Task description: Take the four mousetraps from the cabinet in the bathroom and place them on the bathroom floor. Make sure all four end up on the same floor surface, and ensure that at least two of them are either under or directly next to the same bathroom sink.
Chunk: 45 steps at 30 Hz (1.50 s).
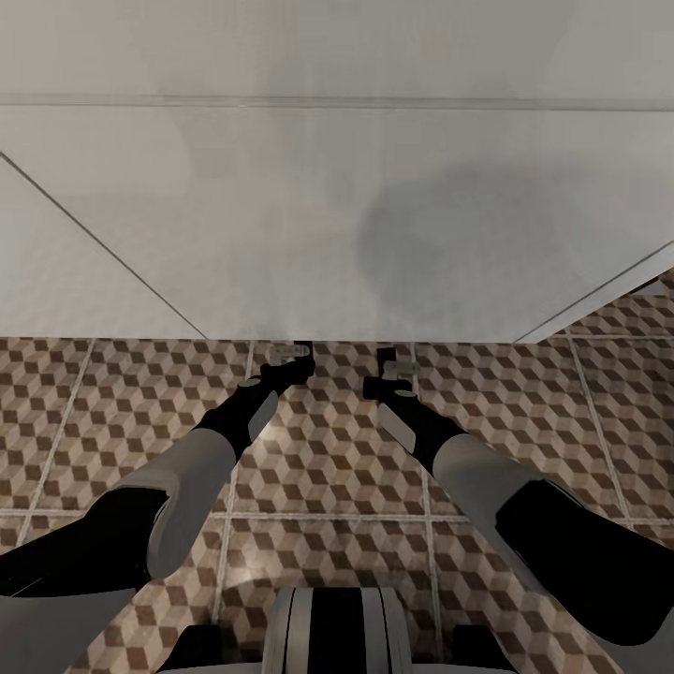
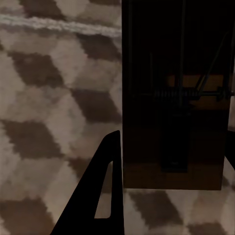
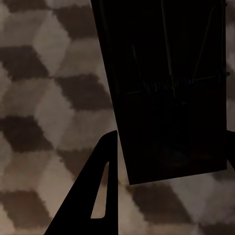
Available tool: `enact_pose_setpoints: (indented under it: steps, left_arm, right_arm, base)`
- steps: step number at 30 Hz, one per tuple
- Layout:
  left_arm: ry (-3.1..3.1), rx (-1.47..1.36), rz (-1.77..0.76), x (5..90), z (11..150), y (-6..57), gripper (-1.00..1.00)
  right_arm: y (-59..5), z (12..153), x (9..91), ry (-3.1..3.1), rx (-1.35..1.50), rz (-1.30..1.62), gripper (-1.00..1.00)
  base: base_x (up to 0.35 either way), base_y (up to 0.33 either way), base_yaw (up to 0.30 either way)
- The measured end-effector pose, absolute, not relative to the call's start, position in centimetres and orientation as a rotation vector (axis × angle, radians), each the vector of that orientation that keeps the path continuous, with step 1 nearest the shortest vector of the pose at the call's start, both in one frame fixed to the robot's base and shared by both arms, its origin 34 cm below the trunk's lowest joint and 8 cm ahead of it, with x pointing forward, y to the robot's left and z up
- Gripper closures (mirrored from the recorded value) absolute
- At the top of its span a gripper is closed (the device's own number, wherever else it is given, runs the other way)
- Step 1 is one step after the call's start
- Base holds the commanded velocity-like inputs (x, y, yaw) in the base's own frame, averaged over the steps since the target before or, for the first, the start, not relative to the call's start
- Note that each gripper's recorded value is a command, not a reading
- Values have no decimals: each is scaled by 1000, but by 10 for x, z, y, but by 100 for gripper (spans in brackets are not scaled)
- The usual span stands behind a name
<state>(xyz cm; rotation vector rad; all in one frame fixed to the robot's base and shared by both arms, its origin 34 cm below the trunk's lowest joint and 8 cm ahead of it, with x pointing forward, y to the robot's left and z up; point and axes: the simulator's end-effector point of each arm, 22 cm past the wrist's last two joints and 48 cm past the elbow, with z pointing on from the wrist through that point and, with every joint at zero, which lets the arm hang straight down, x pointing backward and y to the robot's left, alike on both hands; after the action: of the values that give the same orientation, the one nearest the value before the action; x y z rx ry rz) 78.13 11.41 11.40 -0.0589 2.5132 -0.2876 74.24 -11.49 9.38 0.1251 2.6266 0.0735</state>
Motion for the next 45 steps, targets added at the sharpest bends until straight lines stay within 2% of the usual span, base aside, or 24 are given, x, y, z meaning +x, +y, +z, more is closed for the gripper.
enact_pose_setpoints:
  steps: [45]
  left_arm:
    - [2545, -61, -298, 768, 91, 112, 100]
  right_arm:
    - [-115, 74, 733, 2649, 129, 74, 100]
  base:
    - [0, 0, 0]
